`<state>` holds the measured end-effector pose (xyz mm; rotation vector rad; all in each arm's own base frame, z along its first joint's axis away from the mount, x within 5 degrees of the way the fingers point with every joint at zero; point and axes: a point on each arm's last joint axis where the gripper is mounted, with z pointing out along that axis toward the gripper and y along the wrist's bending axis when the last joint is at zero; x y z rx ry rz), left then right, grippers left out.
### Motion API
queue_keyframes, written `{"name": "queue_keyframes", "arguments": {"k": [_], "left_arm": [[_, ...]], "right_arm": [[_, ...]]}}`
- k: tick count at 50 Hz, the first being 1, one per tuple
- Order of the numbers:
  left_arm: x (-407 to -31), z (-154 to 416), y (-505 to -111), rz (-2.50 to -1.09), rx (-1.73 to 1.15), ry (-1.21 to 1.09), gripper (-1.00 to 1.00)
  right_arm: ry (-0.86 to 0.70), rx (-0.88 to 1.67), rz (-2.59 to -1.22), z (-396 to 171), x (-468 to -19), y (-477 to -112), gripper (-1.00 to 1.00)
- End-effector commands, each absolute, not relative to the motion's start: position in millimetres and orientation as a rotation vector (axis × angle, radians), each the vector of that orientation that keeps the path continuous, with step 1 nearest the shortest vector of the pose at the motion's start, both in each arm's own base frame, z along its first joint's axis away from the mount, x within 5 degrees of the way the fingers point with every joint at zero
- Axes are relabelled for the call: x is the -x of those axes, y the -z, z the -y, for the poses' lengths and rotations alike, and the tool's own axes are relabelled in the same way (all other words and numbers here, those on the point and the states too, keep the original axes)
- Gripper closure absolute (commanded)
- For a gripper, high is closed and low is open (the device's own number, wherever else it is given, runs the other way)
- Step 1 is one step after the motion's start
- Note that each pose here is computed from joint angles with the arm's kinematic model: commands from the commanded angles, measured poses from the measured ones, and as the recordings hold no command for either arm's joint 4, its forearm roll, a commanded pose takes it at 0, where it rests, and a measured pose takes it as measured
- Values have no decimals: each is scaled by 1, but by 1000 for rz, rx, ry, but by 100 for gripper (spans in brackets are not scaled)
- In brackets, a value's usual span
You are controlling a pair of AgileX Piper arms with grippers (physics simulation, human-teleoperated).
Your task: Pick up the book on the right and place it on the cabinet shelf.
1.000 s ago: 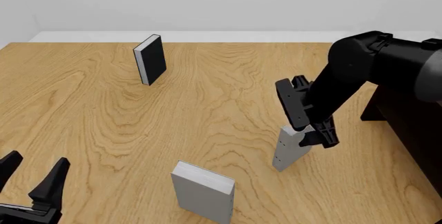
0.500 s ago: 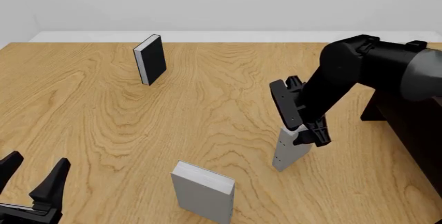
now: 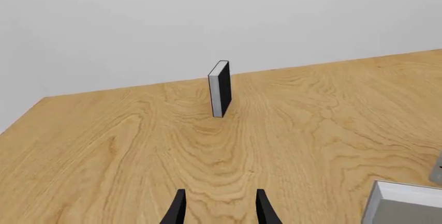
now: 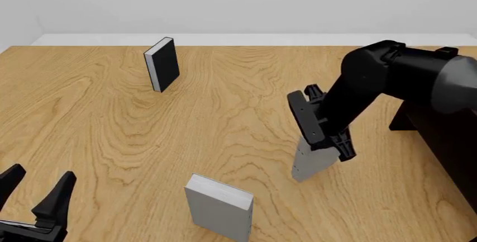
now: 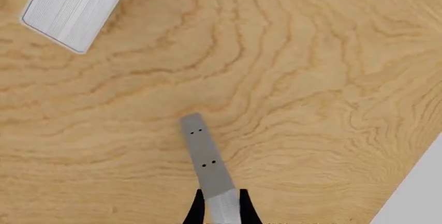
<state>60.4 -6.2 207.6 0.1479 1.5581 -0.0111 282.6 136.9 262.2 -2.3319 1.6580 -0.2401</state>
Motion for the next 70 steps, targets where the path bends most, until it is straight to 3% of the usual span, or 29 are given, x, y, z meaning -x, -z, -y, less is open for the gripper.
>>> {"name": "queue_keyframes", "arguments": {"k": [1,52,70], "left_arm": [[-60,6,-208,-1558,-148,12,-100],[-60,7,-210,-1525,-156,35,-100],[-60,8,-211,-1518,-163,39,-100]], "right_arm": [[202,2311,-1695,-139,-280,-261,100],[345,2164,-1653,-107,-282,-322,100],[522,2011,-1468,-104,-282,-334,100]]}}
